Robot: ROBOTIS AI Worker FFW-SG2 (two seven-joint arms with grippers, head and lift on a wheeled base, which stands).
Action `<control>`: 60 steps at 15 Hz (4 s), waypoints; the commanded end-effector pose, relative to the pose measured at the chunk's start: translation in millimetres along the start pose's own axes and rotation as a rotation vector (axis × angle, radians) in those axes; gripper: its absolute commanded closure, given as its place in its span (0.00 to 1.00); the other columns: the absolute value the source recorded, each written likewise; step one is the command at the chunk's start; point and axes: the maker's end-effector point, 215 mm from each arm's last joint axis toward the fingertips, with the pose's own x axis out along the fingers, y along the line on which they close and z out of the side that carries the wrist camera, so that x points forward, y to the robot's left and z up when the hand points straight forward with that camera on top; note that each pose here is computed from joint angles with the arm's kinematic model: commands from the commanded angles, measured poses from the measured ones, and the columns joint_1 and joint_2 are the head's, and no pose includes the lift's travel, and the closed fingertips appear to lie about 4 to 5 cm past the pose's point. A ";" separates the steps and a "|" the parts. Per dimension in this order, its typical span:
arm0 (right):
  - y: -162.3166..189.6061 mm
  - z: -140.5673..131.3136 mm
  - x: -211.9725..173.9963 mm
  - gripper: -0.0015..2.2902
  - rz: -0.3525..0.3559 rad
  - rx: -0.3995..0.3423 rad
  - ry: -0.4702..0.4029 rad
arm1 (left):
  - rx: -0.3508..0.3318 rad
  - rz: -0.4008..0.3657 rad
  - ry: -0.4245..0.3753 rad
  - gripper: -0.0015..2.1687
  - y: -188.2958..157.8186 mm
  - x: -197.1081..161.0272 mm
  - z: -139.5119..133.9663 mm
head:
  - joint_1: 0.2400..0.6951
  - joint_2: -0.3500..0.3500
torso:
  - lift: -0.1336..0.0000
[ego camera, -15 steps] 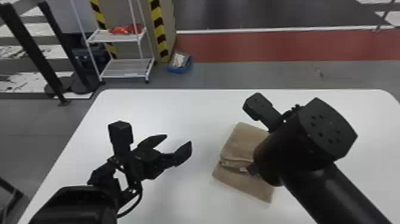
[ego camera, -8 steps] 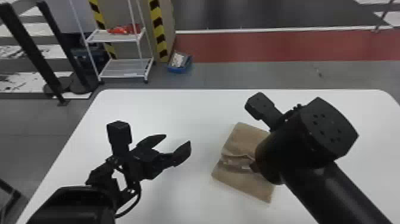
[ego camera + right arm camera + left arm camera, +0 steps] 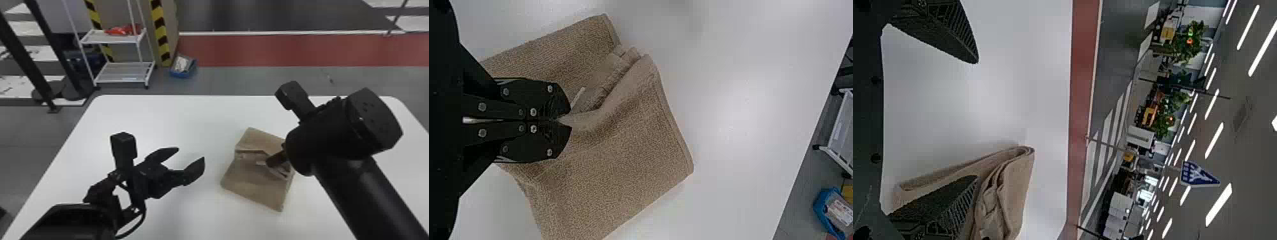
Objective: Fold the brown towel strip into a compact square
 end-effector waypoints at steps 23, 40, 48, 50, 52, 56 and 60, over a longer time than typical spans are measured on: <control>20.1 0.0 -15.6 0.59 0.031 -0.032 -0.067 | 0.104 -0.039 0.164 0.03 -36.1 58.6 -81.9 | 1.00 0.44 | 0.07; 36.8 -21.3 -2.1 0.59 0.003 -0.189 -0.020 | 0.111 -0.030 0.171 0.03 -32.1 62.5 -80.7 | 1.00 0.45 | 0.07; 44.1 -31.0 -0.1 0.59 -0.005 -0.233 -0.004 | 0.109 -0.029 0.175 0.03 -32.5 62.5 -81.7 | 1.00 0.47 | 0.07; 42.7 -39.6 2.1 0.59 -0.011 -0.234 0.011 | 0.106 -0.031 0.177 0.03 -33.3 62.7 -82.4 | 1.00 0.46 | 0.07; 43.6 -45.0 4.4 0.59 -0.010 -0.236 0.021 | 0.105 -0.029 0.179 0.03 -32.9 62.6 -83.1 | 1.00 0.45 | 0.07; 56.7 -44.0 6.9 0.59 0.004 -0.261 0.022 | 0.107 -0.035 0.178 0.03 -35.9 63.3 -82.1 | 1.00 0.45 | 0.07; 63.1 -34.9 1.1 0.59 0.010 -0.271 -0.006 | 0.106 -0.033 0.181 0.03 -35.0 61.9 -83.3 | 1.00 0.47 | 0.07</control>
